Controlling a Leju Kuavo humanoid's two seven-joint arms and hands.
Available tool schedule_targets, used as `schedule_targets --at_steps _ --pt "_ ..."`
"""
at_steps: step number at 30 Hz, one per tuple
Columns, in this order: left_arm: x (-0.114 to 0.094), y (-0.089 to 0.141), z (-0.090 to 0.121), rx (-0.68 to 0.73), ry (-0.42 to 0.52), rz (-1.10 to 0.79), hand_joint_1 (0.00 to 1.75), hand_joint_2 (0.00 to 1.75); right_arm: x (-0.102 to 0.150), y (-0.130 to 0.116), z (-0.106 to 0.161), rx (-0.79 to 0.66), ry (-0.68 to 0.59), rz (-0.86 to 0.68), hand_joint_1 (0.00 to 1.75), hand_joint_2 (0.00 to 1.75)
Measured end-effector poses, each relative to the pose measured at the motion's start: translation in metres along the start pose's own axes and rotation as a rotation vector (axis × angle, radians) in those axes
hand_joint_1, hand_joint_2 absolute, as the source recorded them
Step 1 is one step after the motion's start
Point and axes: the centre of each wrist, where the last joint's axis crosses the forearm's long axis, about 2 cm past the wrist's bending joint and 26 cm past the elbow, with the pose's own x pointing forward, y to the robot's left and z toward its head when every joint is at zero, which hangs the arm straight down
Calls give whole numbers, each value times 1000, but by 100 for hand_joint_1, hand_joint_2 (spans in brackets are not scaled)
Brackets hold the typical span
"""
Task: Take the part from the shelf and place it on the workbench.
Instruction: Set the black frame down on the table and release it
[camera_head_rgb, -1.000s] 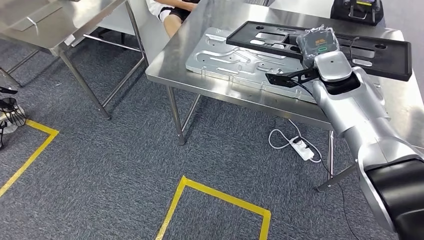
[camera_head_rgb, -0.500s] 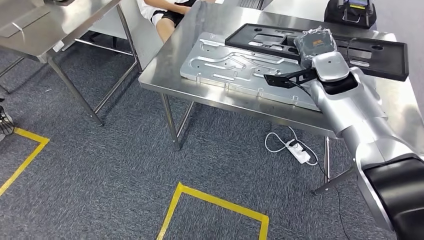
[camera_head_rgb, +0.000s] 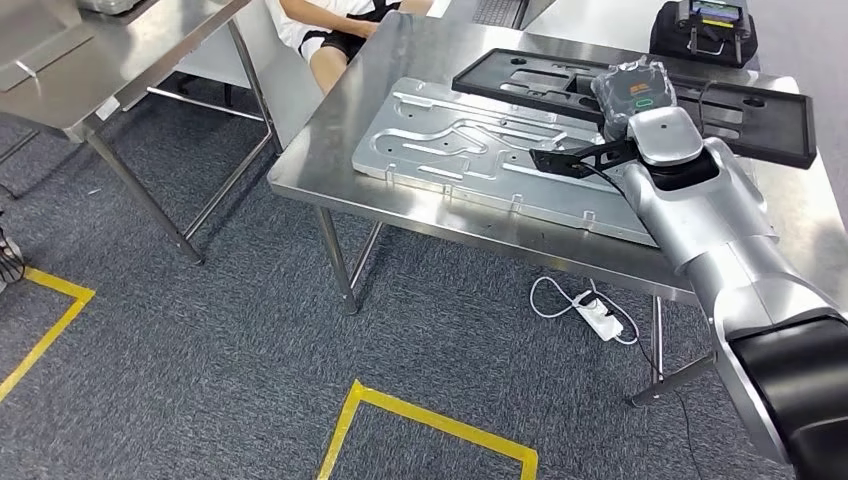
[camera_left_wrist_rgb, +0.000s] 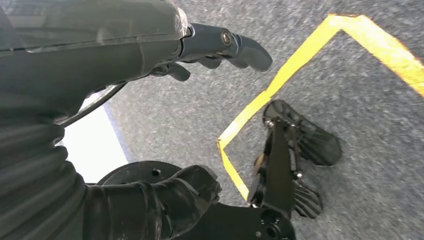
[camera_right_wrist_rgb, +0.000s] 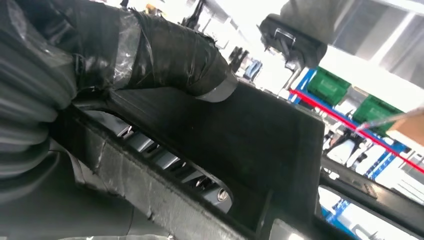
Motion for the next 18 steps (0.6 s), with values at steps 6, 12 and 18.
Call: schedule_targets --at_steps 6,12,18 --pt "-2 1 0 3 12 2 0 175 1 -2 0 -9 0 -10 175 175" --pt "-2 2 0 6 14 7 0 175 0 -4 -1 -13 1 -22 175 175" --pt "-3 1 0 4 20 15 0 175 -7 -7 -1 -22 13 -24 175 175"
